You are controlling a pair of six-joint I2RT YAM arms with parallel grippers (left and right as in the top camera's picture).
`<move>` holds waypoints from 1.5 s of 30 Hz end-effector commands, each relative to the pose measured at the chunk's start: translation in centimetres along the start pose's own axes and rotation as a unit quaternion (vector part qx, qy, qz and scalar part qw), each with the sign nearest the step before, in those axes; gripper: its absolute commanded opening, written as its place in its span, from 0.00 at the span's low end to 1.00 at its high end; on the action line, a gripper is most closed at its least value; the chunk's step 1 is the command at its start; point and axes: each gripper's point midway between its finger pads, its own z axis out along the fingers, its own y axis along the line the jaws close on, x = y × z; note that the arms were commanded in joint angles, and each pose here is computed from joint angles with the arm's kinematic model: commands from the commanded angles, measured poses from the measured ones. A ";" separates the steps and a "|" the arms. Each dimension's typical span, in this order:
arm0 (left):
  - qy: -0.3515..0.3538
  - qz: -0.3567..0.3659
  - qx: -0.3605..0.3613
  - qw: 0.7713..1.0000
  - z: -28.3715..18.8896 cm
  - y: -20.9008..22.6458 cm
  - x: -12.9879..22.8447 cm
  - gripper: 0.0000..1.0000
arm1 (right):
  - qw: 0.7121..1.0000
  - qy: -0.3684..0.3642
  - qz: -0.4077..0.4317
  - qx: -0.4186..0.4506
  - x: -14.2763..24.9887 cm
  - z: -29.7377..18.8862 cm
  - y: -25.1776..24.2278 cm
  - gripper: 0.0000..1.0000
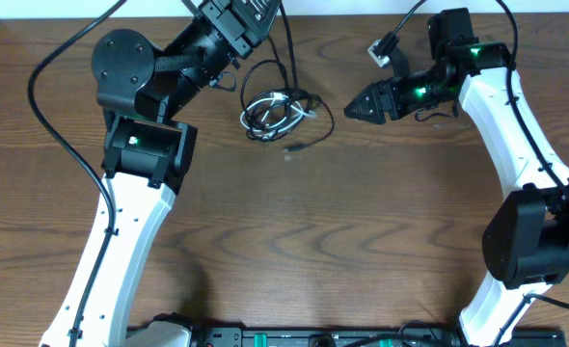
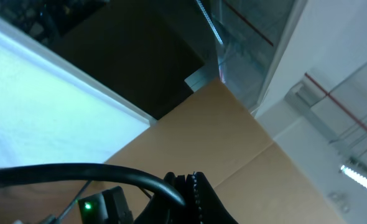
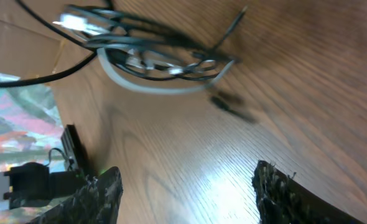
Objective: Untangle cables
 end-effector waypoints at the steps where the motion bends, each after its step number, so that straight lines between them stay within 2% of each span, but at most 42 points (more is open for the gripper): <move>1: -0.025 -0.033 0.008 0.999 -0.1 -1.1 -1.2 0.07 | 0.998 -0.024 -0.039 -0.032 -1.3 -0.6 2.3 0.66; 5: -0.032 -0.033 0.005 0.999 -0.1 -1.0 -1.5 0.07 | 0.998 -0.029 -0.050 -0.037 -1.9 0.1 3.1 0.68; 12: -0.020 -0.040 -0.026 0.999 -0.1 0.7 -0.8 0.07 | 0.996 -0.028 0.058 -0.064 -3.5 3.6 6.5 0.69; 20: -0.011 -0.026 -0.046 0.999 -0.1 1.8 -0.3 0.07 | 0.994 0.035 0.076 -0.076 -1.1 8.4 10.6 0.70; 27: 0.003 -0.027 -0.040 0.999 -0.1 1.6 0.1 0.07 | 0.995 -0.015 0.016 0.101 -2.9 10.6 4.9 0.70; 34: 0.007 -0.044 -0.037 0.998 -0.1 1.5 0.3 0.08 | 0.986 -0.054 -0.006 0.158 -4.9 11.5 1.8 0.67; 36: 0.009 -0.044 -0.034 0.998 -0.1 1.3 0.3 0.07 | 0.984 -0.057 0.008 0.166 -4.9 12.3 0.7 0.66; 40: -0.002 -0.032 -0.027 0.999 -0.5 0.9 -0.6 0.07 | 0.967 -0.044 0.077 0.238 -3.2 12.8 -4.1 0.59; 45: -0.084 0.006 -0.002 0.996 -3.8 -1.2 -6.8 0.07 | 0.942 0.000 0.166 0.293 0.4 10.4 -10.6 0.54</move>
